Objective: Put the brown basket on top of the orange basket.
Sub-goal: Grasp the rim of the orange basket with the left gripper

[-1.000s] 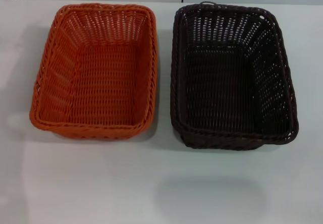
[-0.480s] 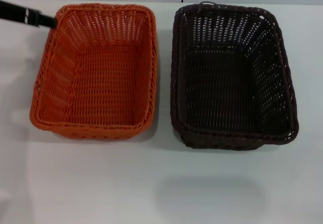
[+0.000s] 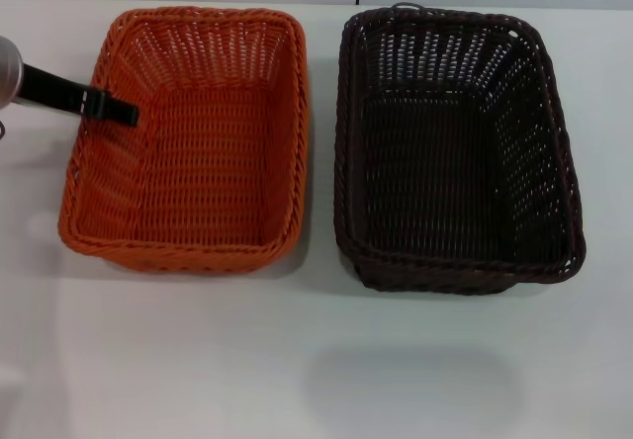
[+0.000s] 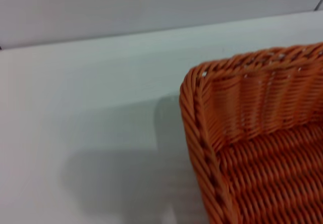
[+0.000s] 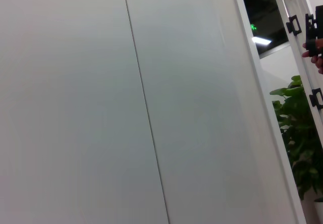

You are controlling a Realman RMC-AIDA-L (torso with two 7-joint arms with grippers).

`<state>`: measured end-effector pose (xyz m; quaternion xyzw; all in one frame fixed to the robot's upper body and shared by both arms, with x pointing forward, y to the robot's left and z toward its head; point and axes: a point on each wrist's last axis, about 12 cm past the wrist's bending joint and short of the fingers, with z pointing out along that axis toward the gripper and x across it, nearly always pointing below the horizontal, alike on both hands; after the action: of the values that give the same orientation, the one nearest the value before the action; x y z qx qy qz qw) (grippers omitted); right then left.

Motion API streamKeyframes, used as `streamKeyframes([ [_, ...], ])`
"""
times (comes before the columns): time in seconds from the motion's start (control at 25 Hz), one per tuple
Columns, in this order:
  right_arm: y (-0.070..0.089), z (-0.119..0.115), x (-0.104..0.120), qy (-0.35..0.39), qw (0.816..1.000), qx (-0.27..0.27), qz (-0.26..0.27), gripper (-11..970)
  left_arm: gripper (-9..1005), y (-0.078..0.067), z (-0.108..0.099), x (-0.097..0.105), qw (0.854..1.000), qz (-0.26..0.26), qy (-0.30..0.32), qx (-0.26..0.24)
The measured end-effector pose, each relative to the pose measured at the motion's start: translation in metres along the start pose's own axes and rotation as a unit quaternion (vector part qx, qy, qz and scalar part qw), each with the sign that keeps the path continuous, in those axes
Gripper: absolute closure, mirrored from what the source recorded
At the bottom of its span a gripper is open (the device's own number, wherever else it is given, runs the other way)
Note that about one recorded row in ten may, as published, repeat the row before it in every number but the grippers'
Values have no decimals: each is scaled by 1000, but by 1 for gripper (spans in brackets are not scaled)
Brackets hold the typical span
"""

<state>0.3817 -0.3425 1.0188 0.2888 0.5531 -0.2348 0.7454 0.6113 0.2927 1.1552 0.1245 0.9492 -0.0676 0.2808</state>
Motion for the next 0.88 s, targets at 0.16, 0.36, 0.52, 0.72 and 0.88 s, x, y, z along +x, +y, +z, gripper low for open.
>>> streamKeyframes([
  [0.16, -2, 0, 0, -1, 1000, 0, -4, 149, 197, 0, 10, 4, 1000, -5, 12, 1],
  [0.36, -3, 0, 0, -1, 1000, -1, -6, 149, 204, -1, 13, 5, 1000, -3, 20, 0],
  [0.52, -4, 0, 0, 0, 1000, 0, -7, 149, 209, -5, 15, 5, 999, 25, 31, -17],
  [0.72, -2, 0, 1, 1, 1000, -6, -7, 149, 320, -9, 15, 0, 998, 44, 29, -22],
  [0.88, -2, 0, 1, 1, 1000, -5, -7, 149, 460, -11, 15, -3, 998, 52, 26, -22],
])
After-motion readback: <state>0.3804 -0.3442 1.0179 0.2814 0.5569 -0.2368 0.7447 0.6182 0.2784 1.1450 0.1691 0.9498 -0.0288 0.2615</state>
